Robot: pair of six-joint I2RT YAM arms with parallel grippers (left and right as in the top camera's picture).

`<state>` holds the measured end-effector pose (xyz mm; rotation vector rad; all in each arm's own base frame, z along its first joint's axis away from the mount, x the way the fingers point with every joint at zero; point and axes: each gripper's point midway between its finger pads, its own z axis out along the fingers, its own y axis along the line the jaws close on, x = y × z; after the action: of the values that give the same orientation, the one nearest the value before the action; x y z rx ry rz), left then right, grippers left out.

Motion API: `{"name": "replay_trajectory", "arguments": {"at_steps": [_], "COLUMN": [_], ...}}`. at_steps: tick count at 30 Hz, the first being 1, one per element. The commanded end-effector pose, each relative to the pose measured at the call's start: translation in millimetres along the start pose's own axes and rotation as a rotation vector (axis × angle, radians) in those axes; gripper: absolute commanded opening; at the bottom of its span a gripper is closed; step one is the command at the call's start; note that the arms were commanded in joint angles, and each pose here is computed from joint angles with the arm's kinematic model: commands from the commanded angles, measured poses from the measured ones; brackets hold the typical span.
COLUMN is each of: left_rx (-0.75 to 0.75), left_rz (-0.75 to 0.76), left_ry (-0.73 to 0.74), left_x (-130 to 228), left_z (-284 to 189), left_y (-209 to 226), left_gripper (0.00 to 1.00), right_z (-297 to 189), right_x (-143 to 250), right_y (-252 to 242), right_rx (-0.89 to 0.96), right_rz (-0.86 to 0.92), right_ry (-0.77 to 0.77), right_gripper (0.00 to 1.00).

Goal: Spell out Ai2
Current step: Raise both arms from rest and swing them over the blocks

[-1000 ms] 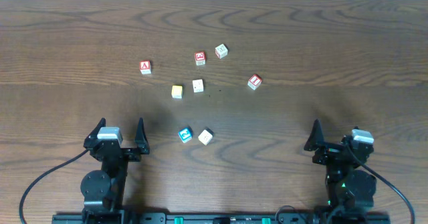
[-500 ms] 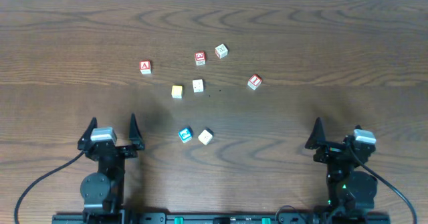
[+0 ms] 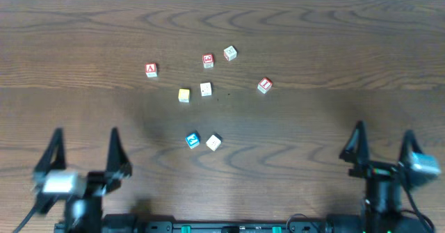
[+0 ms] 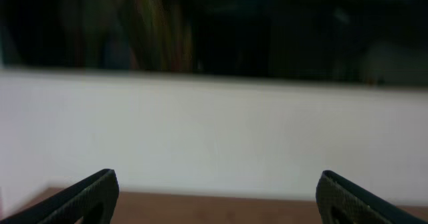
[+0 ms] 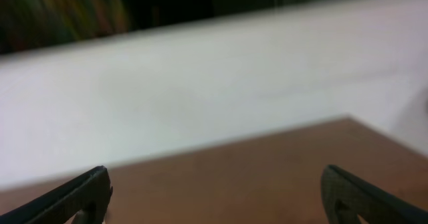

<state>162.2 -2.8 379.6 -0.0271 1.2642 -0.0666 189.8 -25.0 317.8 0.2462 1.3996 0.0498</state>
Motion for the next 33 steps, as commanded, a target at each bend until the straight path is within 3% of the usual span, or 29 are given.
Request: {"name": "replay_trajectory", "arguments": {"at_steps": [1,8,14,21,27,30,33], "left_rx": [-0.016,-0.024,-0.031,-0.033,0.020,-0.027,-0.068], "left_rz": [0.046,0.053,0.041,-0.002,-0.102,-0.107,-0.141], "left_ry": [0.007,0.282,0.653,1.146,1.431,1.520,1.603], "left_x": [-30,-48,-23,58,142,177,207], "left_z": [-1,37,82,116,133,140,142], "left_y": [1,0,1,3,-9,-1,1], "left_gripper": [0.95,0.95,0.95,0.96,0.95,0.96,0.95], "right_z": [-10,5,47,105,128,142,151], "right_x": [-37,-80,-78,-5,71,112,139], "right_y": [-1,10,25,67,101,78,81], "right_rx": [0.029,0.052,0.072,-0.087,-0.324,-0.057,0.023], "right_rz": [0.034,0.017,0.059,0.136,0.181,0.228,0.225], "right_ry": [-0.057,0.092,0.413,0.893,1.172,1.269,1.308], "right_gripper": [0.99,0.99,0.99,0.99,0.99,0.99,0.99]}}
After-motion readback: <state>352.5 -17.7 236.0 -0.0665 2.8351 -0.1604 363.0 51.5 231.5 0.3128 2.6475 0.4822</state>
